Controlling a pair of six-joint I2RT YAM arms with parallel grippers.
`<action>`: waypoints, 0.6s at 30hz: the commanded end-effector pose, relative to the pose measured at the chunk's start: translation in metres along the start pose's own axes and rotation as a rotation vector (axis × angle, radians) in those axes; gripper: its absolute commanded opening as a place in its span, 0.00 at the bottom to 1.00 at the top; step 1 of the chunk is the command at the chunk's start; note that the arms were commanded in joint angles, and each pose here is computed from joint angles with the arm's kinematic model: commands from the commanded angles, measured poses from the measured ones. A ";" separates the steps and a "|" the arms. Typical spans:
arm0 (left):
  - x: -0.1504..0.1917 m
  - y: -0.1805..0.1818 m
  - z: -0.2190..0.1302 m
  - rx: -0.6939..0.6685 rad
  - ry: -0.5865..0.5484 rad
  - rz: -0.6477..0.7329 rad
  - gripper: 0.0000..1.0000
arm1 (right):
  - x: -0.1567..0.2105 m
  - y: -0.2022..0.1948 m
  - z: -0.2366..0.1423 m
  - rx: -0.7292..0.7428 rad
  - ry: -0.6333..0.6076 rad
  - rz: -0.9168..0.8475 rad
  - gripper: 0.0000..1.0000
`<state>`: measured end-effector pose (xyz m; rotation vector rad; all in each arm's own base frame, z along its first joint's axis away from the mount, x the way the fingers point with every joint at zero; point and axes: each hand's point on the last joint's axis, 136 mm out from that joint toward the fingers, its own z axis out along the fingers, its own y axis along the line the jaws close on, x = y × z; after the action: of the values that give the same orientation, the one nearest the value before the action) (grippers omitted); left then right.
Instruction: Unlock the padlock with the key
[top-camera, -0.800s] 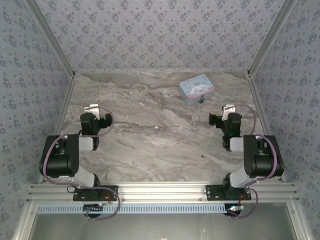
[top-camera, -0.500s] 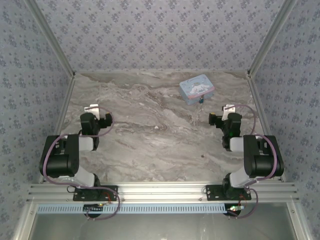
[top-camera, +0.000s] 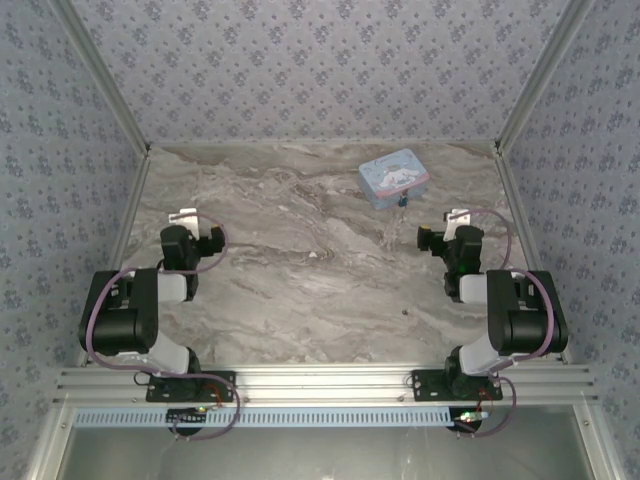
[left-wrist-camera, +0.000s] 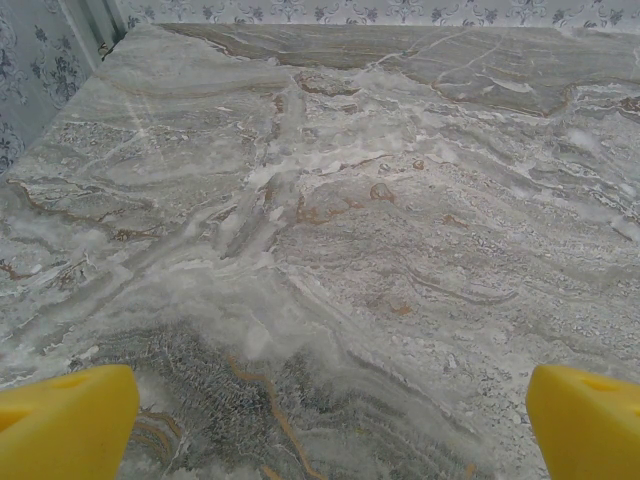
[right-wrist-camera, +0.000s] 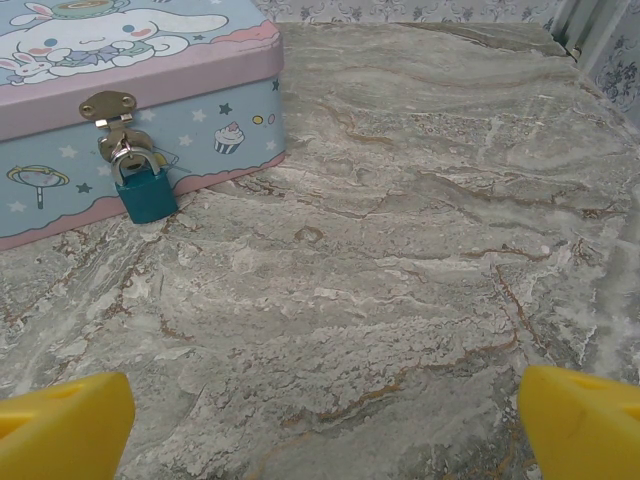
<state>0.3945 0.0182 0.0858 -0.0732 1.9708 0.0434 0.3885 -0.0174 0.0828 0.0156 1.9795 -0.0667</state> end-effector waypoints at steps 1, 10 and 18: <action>-0.004 -0.004 0.002 0.016 -0.008 -0.008 0.99 | -0.002 -0.001 0.002 0.003 -0.003 0.020 1.00; -0.034 0.020 -0.025 -0.121 -0.037 -0.068 0.99 | -0.013 -0.011 -0.001 0.032 0.002 0.053 1.00; -0.079 0.020 -0.060 -0.118 -0.011 -0.275 0.99 | -0.046 -0.009 -0.023 0.012 0.065 0.122 1.00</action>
<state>0.3746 0.0369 0.1768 -0.2874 1.8502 0.0456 0.3898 -0.0248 0.1248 0.0841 1.9836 -0.0443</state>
